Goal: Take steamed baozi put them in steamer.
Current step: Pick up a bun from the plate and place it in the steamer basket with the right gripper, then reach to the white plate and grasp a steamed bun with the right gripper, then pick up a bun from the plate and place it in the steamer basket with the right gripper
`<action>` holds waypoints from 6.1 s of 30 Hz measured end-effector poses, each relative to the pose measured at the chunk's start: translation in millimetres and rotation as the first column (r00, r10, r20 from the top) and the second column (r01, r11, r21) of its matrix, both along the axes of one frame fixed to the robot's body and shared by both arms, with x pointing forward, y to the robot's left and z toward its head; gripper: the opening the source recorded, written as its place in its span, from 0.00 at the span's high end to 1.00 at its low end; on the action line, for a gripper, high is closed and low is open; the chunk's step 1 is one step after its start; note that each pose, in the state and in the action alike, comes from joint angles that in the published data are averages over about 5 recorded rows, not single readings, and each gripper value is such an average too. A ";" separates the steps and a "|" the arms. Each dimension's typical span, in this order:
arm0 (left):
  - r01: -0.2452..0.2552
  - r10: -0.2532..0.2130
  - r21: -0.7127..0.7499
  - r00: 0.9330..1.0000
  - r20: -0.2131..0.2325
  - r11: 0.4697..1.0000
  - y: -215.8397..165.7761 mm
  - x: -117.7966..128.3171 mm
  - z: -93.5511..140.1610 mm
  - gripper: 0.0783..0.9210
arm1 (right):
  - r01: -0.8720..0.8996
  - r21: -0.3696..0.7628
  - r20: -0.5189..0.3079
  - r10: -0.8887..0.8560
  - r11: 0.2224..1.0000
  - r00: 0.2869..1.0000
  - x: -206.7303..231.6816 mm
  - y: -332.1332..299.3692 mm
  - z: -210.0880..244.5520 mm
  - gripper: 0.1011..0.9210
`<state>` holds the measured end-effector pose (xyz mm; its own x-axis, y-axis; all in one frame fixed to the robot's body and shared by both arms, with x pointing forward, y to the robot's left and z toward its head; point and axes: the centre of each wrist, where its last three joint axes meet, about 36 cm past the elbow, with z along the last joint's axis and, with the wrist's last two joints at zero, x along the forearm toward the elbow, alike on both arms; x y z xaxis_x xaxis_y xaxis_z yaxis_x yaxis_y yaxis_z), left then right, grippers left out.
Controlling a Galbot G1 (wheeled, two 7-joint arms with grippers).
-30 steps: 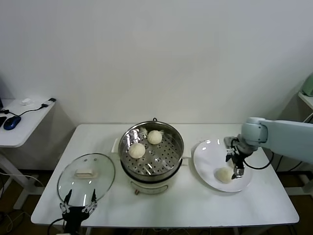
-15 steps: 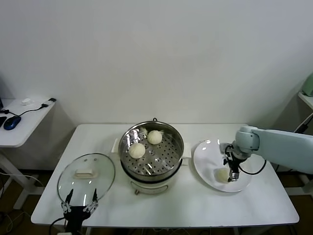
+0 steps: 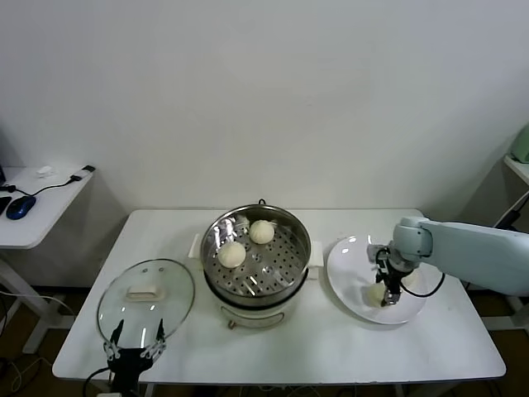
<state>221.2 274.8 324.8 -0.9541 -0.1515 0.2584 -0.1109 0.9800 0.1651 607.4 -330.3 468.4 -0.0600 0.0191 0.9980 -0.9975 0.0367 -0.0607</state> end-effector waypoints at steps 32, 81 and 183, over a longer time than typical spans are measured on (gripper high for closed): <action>0.006 -0.006 0.011 1.000 0.012 1.000 -0.8 -1.4 10.6 0.12 | -0.900 -0.089 0.176 0.896 0.428 0.408 -28.2 281.1 233.9 0.33; -0.006 0.006 0.007 1.000 0.008 1.000 2.2 0.6 8.3 0.12 | -0.899 -0.049 0.185 0.888 0.436 0.421 8.8 252.7 231.7 0.12; 0.007 -0.007 -0.007 1.000 0.002 1.000 -8.4 -7.7 11.9 0.12 | -0.160 0.301 0.161 0.116 0.940 0.980 14.6 184.2 207.0 0.52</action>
<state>213.5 266.4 336.7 -0.9556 -0.1428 0.2577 -0.1040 0.9819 0.1583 622.0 -146.1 675.4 -0.1781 -0.3095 0.9341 -0.9765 -0.0614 -0.2066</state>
